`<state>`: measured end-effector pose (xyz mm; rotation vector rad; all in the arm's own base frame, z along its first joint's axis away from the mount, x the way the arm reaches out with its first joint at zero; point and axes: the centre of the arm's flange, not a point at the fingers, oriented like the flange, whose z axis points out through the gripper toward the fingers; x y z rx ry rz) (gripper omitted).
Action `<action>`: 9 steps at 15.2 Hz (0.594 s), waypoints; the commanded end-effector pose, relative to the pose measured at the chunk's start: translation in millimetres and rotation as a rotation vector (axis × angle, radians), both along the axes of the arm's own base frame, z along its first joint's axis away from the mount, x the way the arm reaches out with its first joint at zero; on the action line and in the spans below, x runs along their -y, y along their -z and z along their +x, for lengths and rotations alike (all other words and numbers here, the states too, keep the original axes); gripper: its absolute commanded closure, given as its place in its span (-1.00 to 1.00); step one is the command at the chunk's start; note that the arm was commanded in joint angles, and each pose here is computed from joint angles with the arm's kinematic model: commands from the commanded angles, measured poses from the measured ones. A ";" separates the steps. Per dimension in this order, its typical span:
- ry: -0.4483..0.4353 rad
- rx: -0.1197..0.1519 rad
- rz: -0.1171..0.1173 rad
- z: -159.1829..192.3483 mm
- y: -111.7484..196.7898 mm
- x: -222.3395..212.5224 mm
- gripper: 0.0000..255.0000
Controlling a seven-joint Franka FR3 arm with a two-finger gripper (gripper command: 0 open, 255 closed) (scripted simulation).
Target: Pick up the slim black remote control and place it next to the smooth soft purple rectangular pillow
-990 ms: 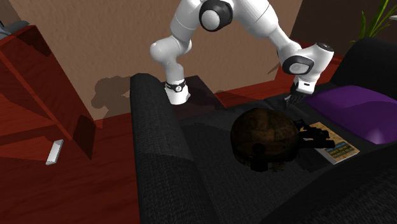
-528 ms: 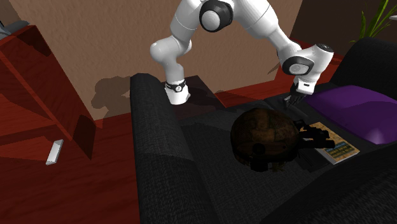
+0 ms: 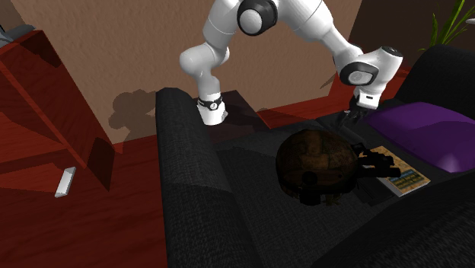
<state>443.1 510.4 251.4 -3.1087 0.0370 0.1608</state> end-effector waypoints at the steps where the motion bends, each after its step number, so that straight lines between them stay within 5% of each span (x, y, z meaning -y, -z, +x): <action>1: 0.000 0.000 -0.001 2.8 -20.8 1.4 -1.00; 9: 0.000 0.000 -0.001 3.8 -31.2 1.7 -1.00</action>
